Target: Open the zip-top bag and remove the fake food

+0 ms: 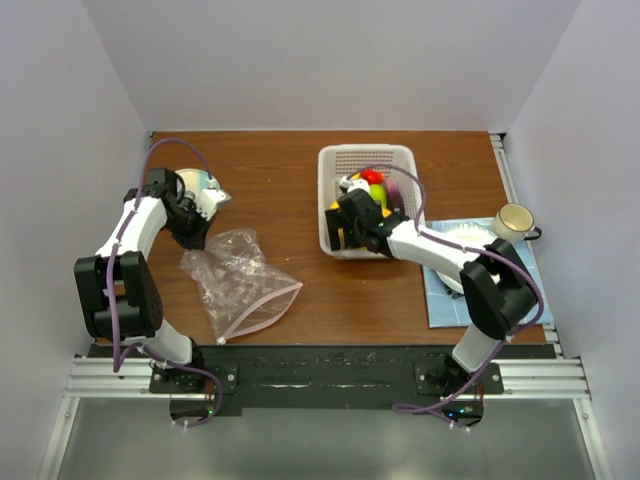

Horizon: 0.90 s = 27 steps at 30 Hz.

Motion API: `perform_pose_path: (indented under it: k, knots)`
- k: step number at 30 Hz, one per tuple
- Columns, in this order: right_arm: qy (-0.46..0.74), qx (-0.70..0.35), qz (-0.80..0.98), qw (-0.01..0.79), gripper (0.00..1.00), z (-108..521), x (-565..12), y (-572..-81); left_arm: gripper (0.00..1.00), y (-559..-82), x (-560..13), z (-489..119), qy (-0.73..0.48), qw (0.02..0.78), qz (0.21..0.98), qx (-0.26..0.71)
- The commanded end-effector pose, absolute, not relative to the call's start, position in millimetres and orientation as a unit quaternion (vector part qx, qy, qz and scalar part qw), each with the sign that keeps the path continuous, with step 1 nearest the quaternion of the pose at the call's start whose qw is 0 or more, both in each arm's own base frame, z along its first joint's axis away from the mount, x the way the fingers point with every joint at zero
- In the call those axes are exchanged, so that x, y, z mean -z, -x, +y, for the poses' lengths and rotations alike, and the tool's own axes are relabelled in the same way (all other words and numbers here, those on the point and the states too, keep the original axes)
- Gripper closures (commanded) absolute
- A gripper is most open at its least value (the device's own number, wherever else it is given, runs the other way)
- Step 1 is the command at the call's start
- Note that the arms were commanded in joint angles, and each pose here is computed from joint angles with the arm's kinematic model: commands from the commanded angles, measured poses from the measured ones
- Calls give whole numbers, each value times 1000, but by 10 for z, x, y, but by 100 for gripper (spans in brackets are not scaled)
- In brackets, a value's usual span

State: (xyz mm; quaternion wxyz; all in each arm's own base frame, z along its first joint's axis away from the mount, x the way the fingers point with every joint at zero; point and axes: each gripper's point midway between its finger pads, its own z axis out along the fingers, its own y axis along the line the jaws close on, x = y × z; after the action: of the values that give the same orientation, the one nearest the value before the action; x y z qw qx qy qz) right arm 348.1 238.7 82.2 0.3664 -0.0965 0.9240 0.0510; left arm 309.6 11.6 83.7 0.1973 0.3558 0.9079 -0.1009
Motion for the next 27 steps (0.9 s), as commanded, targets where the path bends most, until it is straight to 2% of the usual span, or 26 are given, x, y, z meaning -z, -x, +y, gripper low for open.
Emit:
perform_pose_path:
  k: [1,7,17,19,22,23,25,26,27]
  knots:
    - [97,-71,946,302,9,2369,-592,-2897,100,-3230,-1008,113,-356,224,903,94]
    - [113,-100,944,292,8,2496,-565,-2513,100,-3273,-1031,53,-349,235,901,106]
    - [107,-128,937,306,7,2908,-917,-2721,100,-3731,-1240,-340,-338,292,886,129]
    - [97,-133,934,316,2,2977,-1039,-2794,100,-3805,-1251,-372,-336,294,885,135]
    - [97,-130,925,343,1,3003,-1320,-2906,100,-3822,-1299,-434,-348,297,876,152]
    - [97,-119,923,353,1,2960,-1412,-2928,97,-3836,-1338,-453,-350,301,873,156]
    - [109,-118,915,369,1,2972,-1611,-2984,82,-3799,-1385,-495,-349,295,873,168]
    - [108,-106,912,382,1,2909,-1705,-3010,58,-3823,-1476,-528,-349,302,869,176]
    - [111,-107,907,392,1,2893,-1779,-3020,39,-3792,-1544,-540,-349,303,869,179]
